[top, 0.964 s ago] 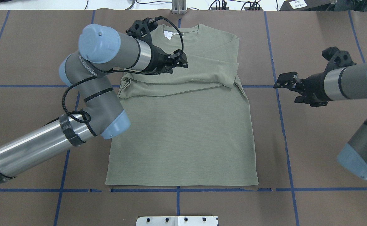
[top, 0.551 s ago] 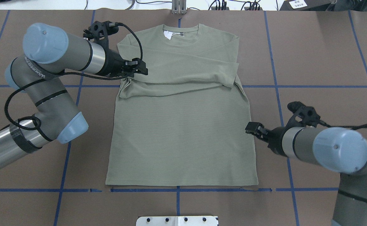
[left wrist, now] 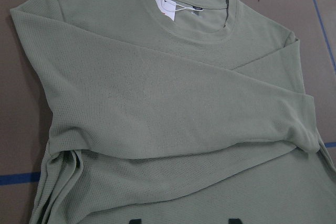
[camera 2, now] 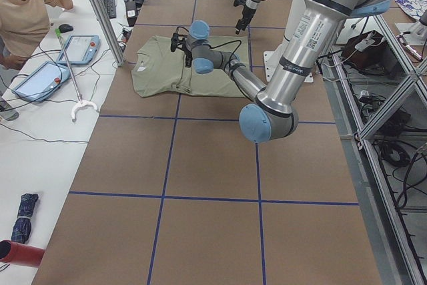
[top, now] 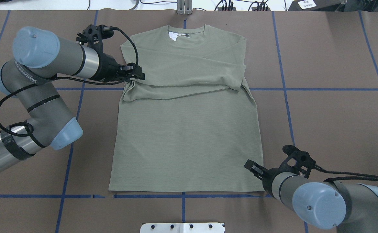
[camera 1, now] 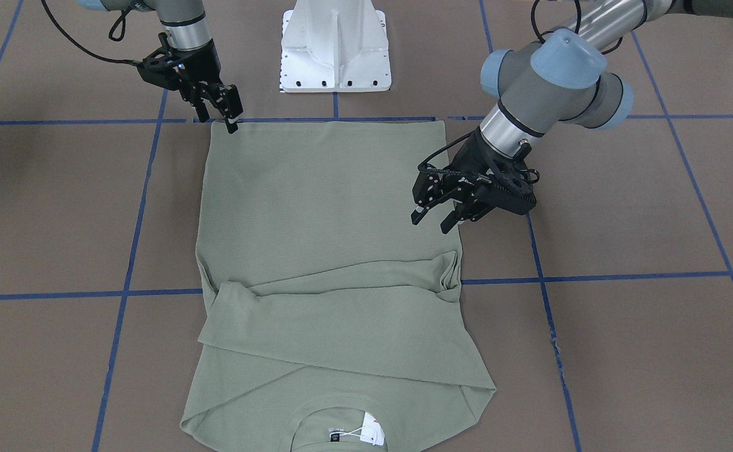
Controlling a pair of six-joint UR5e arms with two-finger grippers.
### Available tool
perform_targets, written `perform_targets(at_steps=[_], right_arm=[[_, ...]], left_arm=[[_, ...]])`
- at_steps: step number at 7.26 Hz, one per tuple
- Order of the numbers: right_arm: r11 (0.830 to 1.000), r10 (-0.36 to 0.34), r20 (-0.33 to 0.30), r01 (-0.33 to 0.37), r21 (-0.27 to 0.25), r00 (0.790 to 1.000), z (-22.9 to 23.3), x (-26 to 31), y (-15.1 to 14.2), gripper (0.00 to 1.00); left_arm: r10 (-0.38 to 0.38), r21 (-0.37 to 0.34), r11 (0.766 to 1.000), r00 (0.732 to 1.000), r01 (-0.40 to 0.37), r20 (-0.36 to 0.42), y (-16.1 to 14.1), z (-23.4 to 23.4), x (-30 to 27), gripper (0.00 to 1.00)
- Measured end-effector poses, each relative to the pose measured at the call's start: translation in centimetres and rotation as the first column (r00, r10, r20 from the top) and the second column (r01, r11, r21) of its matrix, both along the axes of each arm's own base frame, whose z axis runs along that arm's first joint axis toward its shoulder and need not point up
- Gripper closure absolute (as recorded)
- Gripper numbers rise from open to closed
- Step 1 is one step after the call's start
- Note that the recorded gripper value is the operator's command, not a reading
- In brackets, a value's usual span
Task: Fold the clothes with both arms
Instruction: 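Release the sleeve and withdraw the left gripper while the right gripper moves to the hem, then move the left gripper down to the hem corner nearest the robot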
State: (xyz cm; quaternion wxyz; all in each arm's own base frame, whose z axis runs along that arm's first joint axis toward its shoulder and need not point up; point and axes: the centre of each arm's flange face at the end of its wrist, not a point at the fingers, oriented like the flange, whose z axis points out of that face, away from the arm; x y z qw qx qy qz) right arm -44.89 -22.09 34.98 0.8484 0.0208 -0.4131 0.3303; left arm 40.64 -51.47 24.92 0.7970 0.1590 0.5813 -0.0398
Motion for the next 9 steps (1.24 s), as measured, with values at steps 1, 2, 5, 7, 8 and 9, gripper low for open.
perform_targets(at_steps=[1,2,5,7,8,9], right_arm=[[1.000,0.001,-0.017,-0.001,-0.011,1.000,0.8,-0.5,0.3,0.19],[1.000,0.003,-0.028,-0.003,-0.019,1.000,1.4,-0.9,0.4,0.19],[0.999,-0.009,-0.033,0.008,-0.043,0.999,2.0,-1.6,1.2,0.27],[0.999,-0.017,-0.036,0.015,-0.049,0.999,2.2,-1.9,1.7,0.27],[0.999,-0.019,-0.038,0.017,-0.050,0.999,2.3,-1.9,1.8,0.27],[0.999,-0.020,-0.042,0.018,-0.051,0.999,2.5,-1.9,1.9,0.28]], left_arm=[[-0.001,-0.002,1.000,1.000,0.001,-0.002,0.0,0.0,0.0,0.34],[-0.001,-0.005,1.000,1.000,0.001,-0.004,0.1,0.0,0.0,0.34],[-0.002,-0.007,1.000,1.000,0.002,-0.006,0.1,0.0,0.0,0.34],[-0.002,-0.011,1.000,1.000,0.002,-0.002,0.0,0.3,0.1,0.34],[-0.002,-0.012,1.000,1.000,0.002,0.000,0.0,0.4,0.1,0.34],[-0.002,-0.013,1.000,1.000,0.002,0.001,-0.1,0.4,0.1,0.34]])
